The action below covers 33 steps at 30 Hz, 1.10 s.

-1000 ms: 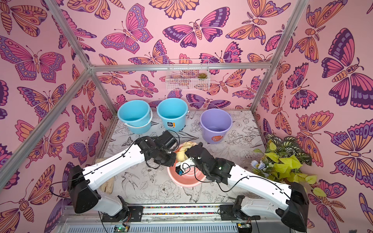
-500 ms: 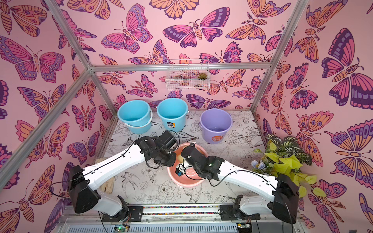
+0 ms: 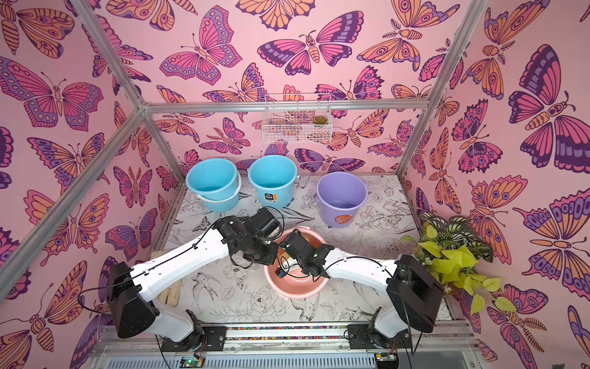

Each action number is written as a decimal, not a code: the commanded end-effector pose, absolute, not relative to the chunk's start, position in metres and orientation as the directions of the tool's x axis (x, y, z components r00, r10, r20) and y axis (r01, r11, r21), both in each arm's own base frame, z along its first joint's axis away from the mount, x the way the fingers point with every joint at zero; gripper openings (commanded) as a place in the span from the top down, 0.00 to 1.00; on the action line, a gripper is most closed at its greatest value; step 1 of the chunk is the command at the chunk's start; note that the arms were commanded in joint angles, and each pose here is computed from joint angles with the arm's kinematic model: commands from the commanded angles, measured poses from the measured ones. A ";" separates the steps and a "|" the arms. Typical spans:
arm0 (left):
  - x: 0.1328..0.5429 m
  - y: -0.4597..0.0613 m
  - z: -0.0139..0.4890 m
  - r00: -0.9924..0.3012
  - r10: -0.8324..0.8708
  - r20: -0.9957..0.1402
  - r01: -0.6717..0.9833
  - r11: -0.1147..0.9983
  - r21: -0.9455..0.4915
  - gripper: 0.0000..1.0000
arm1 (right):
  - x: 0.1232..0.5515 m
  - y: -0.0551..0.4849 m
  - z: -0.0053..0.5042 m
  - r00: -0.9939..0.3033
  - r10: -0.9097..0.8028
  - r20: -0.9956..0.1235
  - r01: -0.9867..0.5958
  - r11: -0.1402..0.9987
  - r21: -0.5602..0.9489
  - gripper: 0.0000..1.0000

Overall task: Wipe the inside of the bucket with a cloth
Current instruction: Wipe the dirt from the inside of the bucket.

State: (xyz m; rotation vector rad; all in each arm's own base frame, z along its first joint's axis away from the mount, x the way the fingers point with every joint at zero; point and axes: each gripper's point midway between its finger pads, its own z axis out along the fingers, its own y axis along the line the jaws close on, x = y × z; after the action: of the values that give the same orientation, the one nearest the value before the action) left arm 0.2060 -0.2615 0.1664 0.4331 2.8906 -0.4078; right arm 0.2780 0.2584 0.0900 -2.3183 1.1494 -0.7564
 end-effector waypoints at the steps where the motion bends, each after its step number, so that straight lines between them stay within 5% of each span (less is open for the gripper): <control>1: 0.197 -0.258 0.175 -0.931 0.285 -0.228 0.338 0.908 -0.247 1.00 | 0.278 0.264 0.071 0.482 -0.854 0.195 -0.633 -0.494 -0.596 1.00; 8: 0.199 -0.257 0.173 -0.932 0.283 -0.228 0.335 0.913 -0.234 1.00 | 0.277 0.262 0.076 0.460 -0.872 0.167 -0.654 -0.460 -0.601 1.00; 16: 0.204 -0.257 0.171 -0.930 0.284 -0.233 0.334 0.918 -0.212 1.00 | 0.258 0.241 0.147 0.452 -0.878 0.158 -0.634 -0.440 -0.635 1.00; 33: 0.205 -0.255 0.168 -0.931 0.287 -0.227 0.332 0.923 -0.195 1.00 | 0.228 0.214 0.238 0.448 -0.833 0.323 -0.534 -0.540 -0.651 1.00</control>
State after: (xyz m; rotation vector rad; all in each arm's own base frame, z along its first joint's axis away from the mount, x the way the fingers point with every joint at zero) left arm 0.2067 -0.2580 0.1659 0.4391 2.8852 -0.3724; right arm 0.2257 0.2268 0.2334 -2.2097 1.1367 -0.7765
